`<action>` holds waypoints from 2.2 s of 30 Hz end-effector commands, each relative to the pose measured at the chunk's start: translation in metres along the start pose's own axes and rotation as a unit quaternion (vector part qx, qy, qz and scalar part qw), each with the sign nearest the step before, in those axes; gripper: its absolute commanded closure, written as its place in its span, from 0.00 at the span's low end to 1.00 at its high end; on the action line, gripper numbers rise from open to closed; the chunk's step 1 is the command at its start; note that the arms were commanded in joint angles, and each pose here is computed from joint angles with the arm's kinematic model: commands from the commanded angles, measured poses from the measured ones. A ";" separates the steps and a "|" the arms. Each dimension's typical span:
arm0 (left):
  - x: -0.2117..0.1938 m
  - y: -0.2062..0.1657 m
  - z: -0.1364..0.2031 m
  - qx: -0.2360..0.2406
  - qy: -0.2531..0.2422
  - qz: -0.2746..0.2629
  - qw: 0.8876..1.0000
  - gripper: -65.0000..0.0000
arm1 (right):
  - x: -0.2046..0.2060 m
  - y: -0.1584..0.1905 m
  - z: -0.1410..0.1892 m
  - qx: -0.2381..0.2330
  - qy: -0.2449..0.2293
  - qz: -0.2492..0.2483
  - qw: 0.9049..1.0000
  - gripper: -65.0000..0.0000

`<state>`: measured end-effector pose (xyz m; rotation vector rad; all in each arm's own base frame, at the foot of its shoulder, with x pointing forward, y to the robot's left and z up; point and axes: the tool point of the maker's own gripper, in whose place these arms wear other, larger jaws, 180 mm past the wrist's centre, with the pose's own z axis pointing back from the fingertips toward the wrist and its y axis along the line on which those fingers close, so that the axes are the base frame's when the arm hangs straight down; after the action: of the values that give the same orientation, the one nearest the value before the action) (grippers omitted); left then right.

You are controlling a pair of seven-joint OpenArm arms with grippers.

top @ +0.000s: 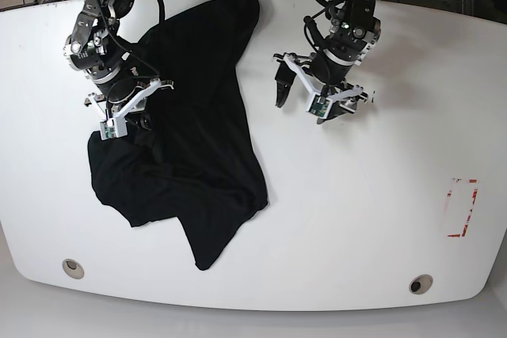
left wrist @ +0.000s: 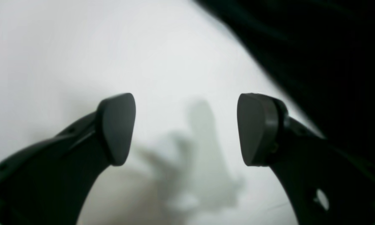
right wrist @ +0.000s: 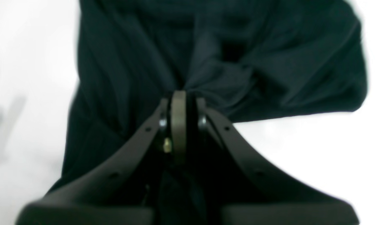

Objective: Fold the T-shirt properly
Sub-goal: 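Move the left gripper over the shirt and pinch the fabric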

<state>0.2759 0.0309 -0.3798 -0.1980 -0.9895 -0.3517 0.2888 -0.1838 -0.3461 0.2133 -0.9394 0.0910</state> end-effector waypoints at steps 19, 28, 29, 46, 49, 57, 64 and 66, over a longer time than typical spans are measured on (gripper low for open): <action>-0.002 0.026 0.027 0.024 -0.018 -0.035 0.999 0.28 | 0.015 -0.026 0.016 -0.035 -0.007 0.022 0.999 0.81; 0.007 0.000 0.023 -0.017 -0.033 -0.033 0.999 0.29 | 0.018 -0.025 0.026 -0.041 0.004 0.041 0.998 0.46; 0.009 -0.005 0.021 -0.024 -0.035 -0.030 0.999 0.29 | 0.019 -0.025 0.026 -0.040 0.002 0.042 0.998 0.44; 0.074 -0.092 -0.024 -0.157 -0.101 0.047 0.981 0.26 | 0.020 -0.027 0.025 -0.036 0.000 0.053 0.998 0.54; 0.076 -0.087 -0.031 -0.144 -0.098 0.052 0.983 0.24 | 0.019 -0.026 0.025 -0.036 0.002 0.053 0.998 0.54; 0.076 -0.072 -0.049 -0.109 -0.078 0.029 0.991 0.13 | 0.016 -0.022 0.025 -0.034 0.001 0.044 0.998 0.53; 0.081 -0.068 -0.065 -0.106 -0.066 0.018 0.992 0.14 | 0.019 -0.022 0.026 -0.032 -0.004 0.047 0.998 0.56; 0.081 -0.068 -0.068 -0.108 -0.064 0.016 0.992 0.15 | 0.019 -0.021 0.026 -0.031 -0.004 0.049 0.998 0.56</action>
<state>0.3332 -0.0618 -0.3657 -0.4086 -1.0115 -0.4233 0.2753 -0.2099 -0.3351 0.1174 -0.9002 0.1313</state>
